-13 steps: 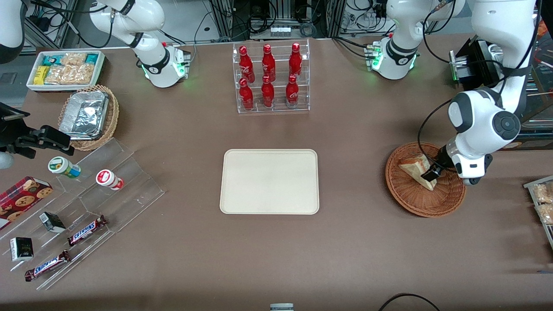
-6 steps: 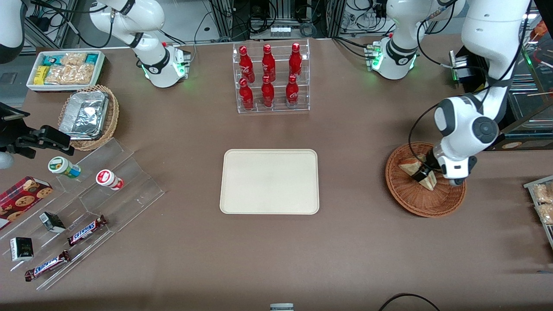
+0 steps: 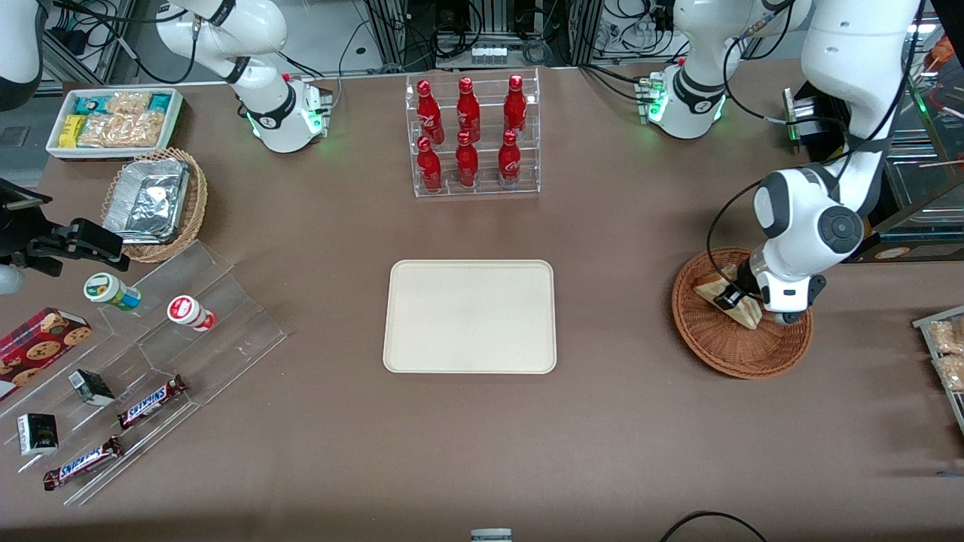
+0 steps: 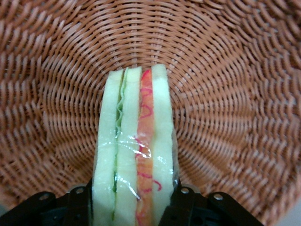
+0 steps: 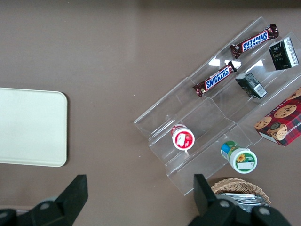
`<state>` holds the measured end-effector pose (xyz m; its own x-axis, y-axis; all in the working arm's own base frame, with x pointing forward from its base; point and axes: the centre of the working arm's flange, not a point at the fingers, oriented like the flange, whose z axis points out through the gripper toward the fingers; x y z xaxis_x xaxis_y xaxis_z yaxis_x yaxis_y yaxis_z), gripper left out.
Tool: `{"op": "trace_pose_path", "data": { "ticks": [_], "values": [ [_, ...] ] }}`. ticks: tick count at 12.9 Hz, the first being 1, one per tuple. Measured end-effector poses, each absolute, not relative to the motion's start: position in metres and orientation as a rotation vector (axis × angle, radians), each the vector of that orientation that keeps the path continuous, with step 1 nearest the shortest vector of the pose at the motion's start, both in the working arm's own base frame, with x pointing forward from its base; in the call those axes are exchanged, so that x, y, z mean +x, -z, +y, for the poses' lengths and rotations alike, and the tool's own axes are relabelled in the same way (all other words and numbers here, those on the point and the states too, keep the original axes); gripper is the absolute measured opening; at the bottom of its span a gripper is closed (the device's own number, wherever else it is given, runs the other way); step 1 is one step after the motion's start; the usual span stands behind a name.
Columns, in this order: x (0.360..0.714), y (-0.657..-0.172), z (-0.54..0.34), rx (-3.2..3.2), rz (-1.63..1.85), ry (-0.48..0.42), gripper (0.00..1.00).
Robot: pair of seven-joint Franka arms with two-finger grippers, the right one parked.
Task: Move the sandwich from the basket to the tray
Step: 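Close the left gripper on the sandwich and lift it, then carry the sandwich with the left gripper over the cream tray, then lower the sandwich onto the tray and open the left gripper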
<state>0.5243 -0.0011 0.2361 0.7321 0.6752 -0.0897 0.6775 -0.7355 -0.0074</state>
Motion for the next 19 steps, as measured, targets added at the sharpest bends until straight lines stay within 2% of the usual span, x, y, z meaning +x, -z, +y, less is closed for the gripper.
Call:
{"op": "trace_pose_path", "data": {
  "ticks": [1, 4, 6, 7, 8, 11, 14, 17, 19],
  "values": [
    [0.530, -0.257, -0.004, 2.915, 1.082, 0.152, 0.52],
    [0.553, -0.322, -0.037, 2.961, 0.904, 0.166, 0.48],
    [0.564, -0.336, -0.067, 2.977, 0.824, 0.132, 0.44],
    [0.569, -0.339, -0.082, 2.989, 0.776, 0.122, 0.37],
    [0.573, -0.338, -0.105, 3.007, 0.709, 0.125, 0.31],
    [0.576, -0.316, -0.205, 3.076, 0.461, 0.155, 0.31],
    [0.575, -0.307, -0.299, 3.153, 0.219, 0.237, 0.33],
    [0.561, -0.287, -0.399, 3.129, 0.081, 0.228, 0.32],
    [0.543, -0.263, -0.443, 3.113, 0.009, 0.192, 0.32]
  ]
}}
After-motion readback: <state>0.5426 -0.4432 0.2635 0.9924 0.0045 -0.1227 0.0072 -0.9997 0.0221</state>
